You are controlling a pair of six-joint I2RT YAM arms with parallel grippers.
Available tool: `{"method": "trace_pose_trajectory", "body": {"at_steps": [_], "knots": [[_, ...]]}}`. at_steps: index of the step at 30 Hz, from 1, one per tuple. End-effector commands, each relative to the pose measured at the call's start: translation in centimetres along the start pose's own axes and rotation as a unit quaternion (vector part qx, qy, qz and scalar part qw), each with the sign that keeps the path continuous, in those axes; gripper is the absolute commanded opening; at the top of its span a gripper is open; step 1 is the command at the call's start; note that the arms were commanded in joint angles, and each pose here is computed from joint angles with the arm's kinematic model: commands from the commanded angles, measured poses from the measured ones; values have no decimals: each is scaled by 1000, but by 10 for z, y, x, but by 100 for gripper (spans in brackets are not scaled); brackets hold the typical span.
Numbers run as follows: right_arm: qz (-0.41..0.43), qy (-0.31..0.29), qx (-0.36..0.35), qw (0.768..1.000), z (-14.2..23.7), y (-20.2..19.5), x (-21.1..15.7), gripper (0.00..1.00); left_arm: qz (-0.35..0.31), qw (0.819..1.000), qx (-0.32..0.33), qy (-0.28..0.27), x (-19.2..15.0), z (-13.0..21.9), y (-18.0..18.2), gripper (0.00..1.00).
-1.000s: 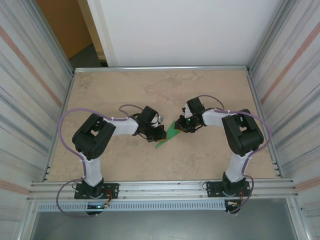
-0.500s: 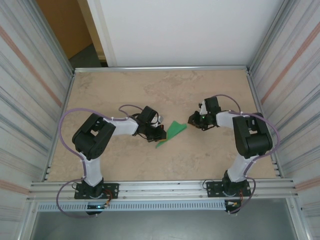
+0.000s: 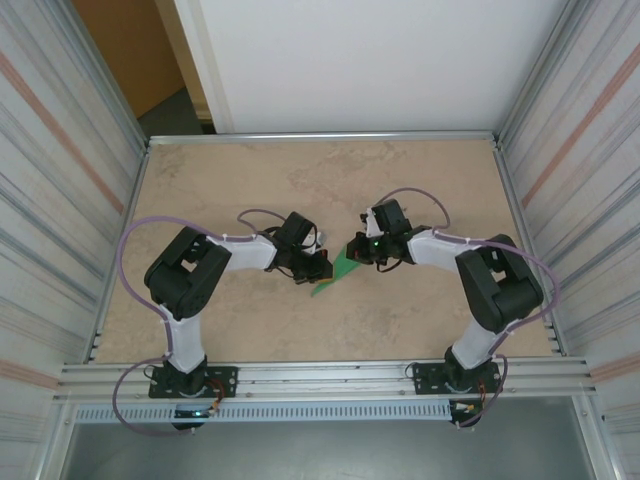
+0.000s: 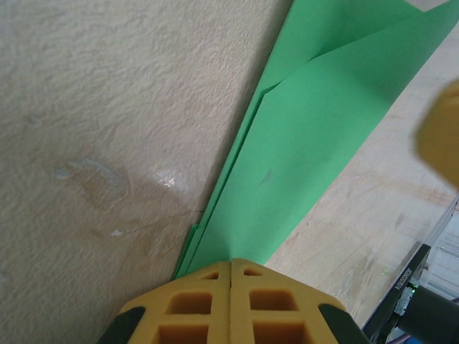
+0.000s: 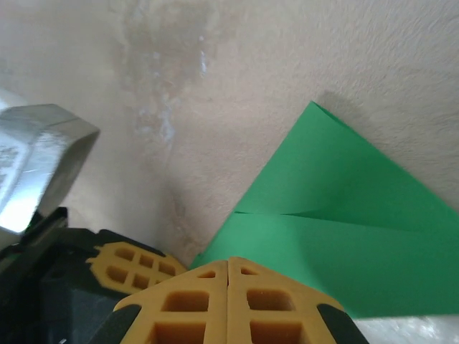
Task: Fold a paper plane with a square sheet of paper (pick it up from the middle)
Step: Fold the wing for the fifth time at the center of the table.
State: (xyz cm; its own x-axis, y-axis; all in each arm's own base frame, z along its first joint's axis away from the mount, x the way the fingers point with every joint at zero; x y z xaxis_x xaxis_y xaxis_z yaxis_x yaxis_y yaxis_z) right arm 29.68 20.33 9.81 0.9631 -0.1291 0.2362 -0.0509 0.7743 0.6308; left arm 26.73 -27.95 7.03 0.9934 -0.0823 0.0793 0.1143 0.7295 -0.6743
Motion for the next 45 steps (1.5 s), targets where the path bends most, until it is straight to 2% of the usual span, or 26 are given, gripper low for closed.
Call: {"method": "trace_pose_trajectory", "body": {"at_steps": [1, 11, 17, 29, 39, 45], "knots": [[-27, 11, -9, 1000, -10, -4, 2, 4, 26, 999, 27, 23, -6, -1, 12, 2], [-55, 40, -44, 997, -20, -42, -13, 2, -43, 998, -45, -17, 10, 14, -26, 6], [-61, 51, -50, 996, -24, -51, -18, 1, -77, 995, -62, -24, 17, 5, -44, 8], [-73, 65, -59, 993, -26, -59, -18, 0, -73, 997, -31, 14, 14, -14, -27, 0], [-79, 75, -75, 991, -30, -64, -21, 0, -65, 997, -12, 42, 11, -24, -17, 0], [-93, 85, -105, 987, -31, -75, -23, 0, -63, 996, 15, 59, -5, -17, -3, 0]]}}
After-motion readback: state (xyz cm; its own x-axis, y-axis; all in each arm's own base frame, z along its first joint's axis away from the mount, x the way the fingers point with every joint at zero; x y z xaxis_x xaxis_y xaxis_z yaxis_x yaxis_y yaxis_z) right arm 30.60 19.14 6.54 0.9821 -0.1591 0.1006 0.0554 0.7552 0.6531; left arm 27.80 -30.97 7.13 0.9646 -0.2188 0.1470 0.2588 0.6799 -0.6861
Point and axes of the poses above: each hand's point on the last joint's axis, 136 mm out from that joint toward the fingers, its own z axis back along the fingers, its own y axis along the line the jaws close on, x = y × z, the point moved 7 cm from there along z, back along the fingers, and after that the axes turned 2 degrees about -z, right-handed, at the moved point
